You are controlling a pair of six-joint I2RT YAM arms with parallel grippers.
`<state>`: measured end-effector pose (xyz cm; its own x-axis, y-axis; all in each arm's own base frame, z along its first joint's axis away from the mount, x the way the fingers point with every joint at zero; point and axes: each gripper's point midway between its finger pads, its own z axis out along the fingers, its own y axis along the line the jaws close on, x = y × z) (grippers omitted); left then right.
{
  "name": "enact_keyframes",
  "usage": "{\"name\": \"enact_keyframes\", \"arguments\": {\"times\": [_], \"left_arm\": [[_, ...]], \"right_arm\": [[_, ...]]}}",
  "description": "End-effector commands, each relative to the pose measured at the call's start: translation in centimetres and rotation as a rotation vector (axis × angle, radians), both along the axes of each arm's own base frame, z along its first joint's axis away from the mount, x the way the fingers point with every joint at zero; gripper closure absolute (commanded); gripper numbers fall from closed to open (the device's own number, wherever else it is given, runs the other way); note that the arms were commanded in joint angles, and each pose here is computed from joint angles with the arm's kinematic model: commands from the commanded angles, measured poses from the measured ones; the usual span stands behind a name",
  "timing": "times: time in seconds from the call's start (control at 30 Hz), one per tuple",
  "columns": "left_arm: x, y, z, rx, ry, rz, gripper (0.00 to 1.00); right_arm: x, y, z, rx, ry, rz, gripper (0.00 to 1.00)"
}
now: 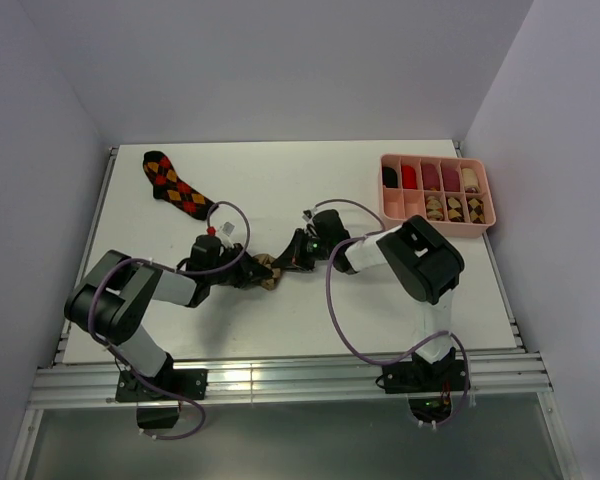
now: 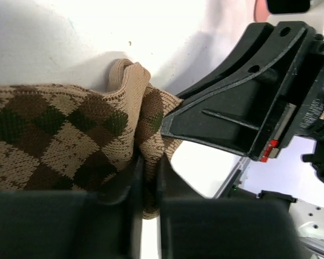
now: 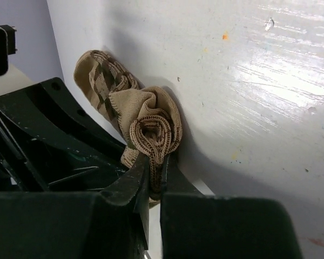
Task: Roll the socks
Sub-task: Roll the sock at the center of the board.
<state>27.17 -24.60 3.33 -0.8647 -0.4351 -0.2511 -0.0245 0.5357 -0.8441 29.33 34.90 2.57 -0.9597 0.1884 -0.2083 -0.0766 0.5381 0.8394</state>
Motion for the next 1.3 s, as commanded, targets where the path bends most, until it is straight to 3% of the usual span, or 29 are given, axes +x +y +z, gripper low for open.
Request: {"name": "enact_keyframes", "arguments": {"times": [0.0, 0.03, 0.1, 0.13, 0.27, 0.33, 0.43, 0.5, 0.63, 1.03, 1.27], "left_arm": [[-0.7, 2.1, -3.4, 0.179, 0.069, 0.025, 0.81], [-0.1, 2.1, -3.0, 0.190, 0.051, 0.028, 0.70], [0.3, 2.6, -2.5, 0.236, 0.023, 0.031, 0.63], [1.1, 2.7, -1.9, 0.257, -0.006, 0.048, 0.55], [2.8, 3.3, 0.8, 0.324, -0.125, 0.072, 0.40], [3.4, 3.4, 2.0, 0.380, -0.180, 0.093, 0.38], [2.9, 1.6, 4.5, 0.443, -0.307, 0.045, 0.37], [3.2, 1.8, 5.7, 0.553, -0.407, 0.080, 0.38], [0.2, -1.6, 6.6, 0.660, -0.544, 0.005, 0.42], [-1.7, -5.2, 3.9, 0.898, -0.638, -0.062, 0.46], [-1.9, -5.1, 1.1, 0.996, -0.584, -0.084, 0.51]], "right_arm": [[-0.9, -0.6, -0.6, -0.085, -0.005, 0.028, 1.00], [-0.3, -0.7, 0.1, -0.101, -0.030, 0.010, 1.00], [-0.5, -1.5, -0.2, -0.162, -0.020, 0.008, 1.00], [0.0, -1.4, 0.5, -0.171, -0.036, 0.006, 1.00], [-0.2, -3.2, 0.0, -0.301, -0.003, -0.022, 1.00], [-0.5, -3.7, 0.1, -0.348, 0.025, -0.020, 1.00], [-0.6, -4.1, 0.3, -0.404, 0.049, -0.029, 1.00], [-0.6, -4.4, 0.3, -0.436, 0.065, -0.039, 1.00], [-0.6, -4.6, 0.9, -0.482, 0.094, -0.044, 1.00], [-1.0, -3.8, 0.9, -0.532, 0.106, -0.003, 1.00], [-1.3, -3.6, 1.0, -0.528, 0.111, 0.010, 1.00]]}}
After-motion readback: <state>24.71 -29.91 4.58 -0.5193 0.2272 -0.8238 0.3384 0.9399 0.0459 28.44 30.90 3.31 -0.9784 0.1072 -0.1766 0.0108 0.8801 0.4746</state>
